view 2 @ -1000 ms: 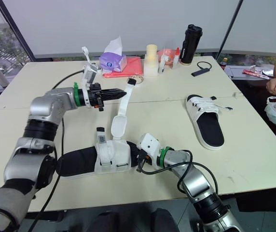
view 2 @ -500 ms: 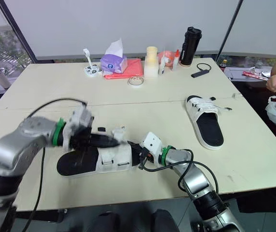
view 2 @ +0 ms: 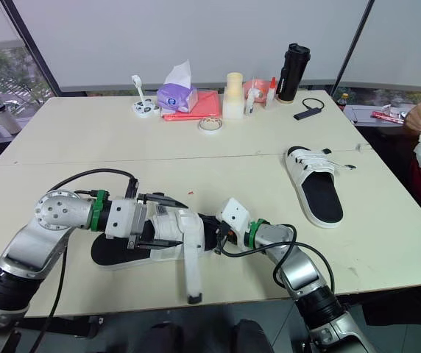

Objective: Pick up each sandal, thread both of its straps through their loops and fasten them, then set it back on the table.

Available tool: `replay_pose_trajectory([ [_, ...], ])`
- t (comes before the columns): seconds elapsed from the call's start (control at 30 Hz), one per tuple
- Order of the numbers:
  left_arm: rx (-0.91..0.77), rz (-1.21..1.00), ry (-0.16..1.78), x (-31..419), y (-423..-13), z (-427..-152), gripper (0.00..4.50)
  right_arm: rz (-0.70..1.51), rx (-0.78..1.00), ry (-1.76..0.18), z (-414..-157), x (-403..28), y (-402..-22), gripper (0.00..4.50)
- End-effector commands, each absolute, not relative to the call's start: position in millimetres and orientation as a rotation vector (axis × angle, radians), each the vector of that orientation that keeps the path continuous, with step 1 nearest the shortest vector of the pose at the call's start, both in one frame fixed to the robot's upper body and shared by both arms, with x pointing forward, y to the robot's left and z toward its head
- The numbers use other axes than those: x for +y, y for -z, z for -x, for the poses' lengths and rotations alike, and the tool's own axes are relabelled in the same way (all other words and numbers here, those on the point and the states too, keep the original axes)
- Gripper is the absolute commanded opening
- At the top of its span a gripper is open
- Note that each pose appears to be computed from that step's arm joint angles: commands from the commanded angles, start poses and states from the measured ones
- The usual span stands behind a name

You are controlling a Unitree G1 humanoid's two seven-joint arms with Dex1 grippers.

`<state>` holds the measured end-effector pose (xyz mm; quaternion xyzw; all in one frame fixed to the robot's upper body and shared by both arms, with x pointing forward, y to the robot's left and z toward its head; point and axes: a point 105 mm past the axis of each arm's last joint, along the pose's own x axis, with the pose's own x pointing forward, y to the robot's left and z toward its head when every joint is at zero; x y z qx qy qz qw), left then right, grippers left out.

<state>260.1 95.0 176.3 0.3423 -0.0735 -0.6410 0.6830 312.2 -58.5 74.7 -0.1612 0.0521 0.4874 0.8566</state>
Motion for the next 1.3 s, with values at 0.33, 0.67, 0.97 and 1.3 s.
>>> replay_pose_trajectory([
  [0.33, 0.35, -0.106, 1.294, 167.8, -208.9, -256.2, 3.4, 0.254, 0.241, -1.058, -299.5, -82.0, -62.7, 0.0],
  [0.67, 0.499, 0.035, 1.339, 152.5, -159.0, -231.1, 3.4, 0.172, 0.271, -1.182, -280.2, -77.1, -84.3, 0.0],
  [0.97, 0.584, 0.131, 1.257, 155.0, -134.2, -234.1, 3.4, 0.178, 0.3, -1.183, -271.6, -77.6, -82.7, 0.0],
  [1.3, 0.524, 0.139, 1.164, 162.5, -132.3, -248.5, 3.4, 0.148, 0.292, -1.212, -267.2, -63.7, -81.2, 0.0],
])
